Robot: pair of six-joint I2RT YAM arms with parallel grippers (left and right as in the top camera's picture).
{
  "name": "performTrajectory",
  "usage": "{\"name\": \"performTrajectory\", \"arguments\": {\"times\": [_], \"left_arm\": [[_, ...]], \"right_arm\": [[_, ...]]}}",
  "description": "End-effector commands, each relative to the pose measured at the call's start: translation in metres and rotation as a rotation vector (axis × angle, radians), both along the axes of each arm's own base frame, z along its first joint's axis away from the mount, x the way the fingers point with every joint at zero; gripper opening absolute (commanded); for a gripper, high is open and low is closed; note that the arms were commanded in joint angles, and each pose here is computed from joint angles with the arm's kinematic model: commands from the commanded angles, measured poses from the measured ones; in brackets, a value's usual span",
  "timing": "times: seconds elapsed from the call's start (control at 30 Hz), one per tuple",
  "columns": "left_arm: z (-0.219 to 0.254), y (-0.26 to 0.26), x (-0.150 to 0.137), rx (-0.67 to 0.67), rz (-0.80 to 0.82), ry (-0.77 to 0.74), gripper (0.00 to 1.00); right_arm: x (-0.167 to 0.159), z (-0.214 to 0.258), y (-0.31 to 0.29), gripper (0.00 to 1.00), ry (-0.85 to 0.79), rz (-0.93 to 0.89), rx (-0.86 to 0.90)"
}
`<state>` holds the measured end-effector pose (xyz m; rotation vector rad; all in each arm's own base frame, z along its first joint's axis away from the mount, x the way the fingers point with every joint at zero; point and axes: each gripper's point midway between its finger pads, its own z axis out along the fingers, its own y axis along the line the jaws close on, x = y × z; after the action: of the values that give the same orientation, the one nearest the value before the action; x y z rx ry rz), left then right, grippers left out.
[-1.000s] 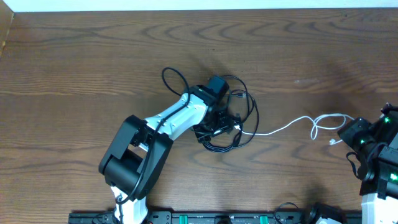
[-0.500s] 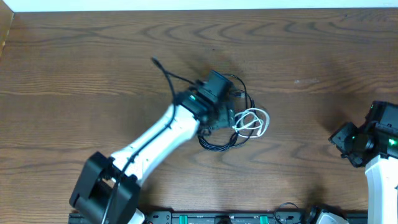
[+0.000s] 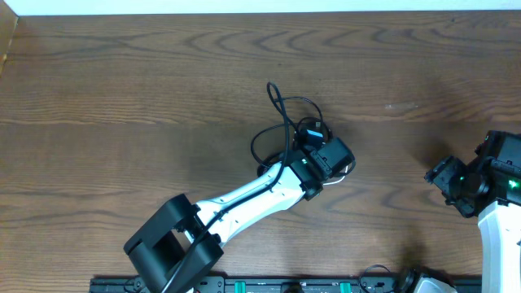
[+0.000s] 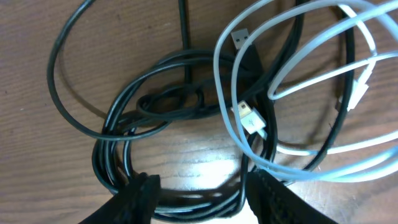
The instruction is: Untangle cables
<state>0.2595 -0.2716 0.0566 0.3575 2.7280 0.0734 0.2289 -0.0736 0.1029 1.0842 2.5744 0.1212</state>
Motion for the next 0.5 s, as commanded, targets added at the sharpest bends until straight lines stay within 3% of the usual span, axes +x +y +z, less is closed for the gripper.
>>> {"name": "performTrajectory", "arguments": {"times": [0.0,0.1,0.2,0.37,0.47], "left_arm": [[-0.006,0.002,0.001,0.043,-0.011,-0.026,0.50],[-0.006,-0.002,0.000,0.035,-0.019,-0.031,0.50],[-0.007,-0.007,-0.005,0.034,-0.036,-0.032,0.59],[-0.001,0.002,-0.002,0.007,0.060,-0.029,0.59],[0.012,0.007,0.003,-0.027,0.096,-0.041,0.59]], "right_arm": [[0.005,0.006,0.001,0.73,-0.022,0.020,0.006],[0.004,0.006,0.001,0.74,-0.018,0.021,0.007],[0.005,0.006,0.004,0.75,-0.023,0.034,0.018],[0.018,0.020,0.075,0.78,-0.168,0.402,0.288],[0.008,0.010,0.108,0.74,-0.131,0.479,0.421]]}}
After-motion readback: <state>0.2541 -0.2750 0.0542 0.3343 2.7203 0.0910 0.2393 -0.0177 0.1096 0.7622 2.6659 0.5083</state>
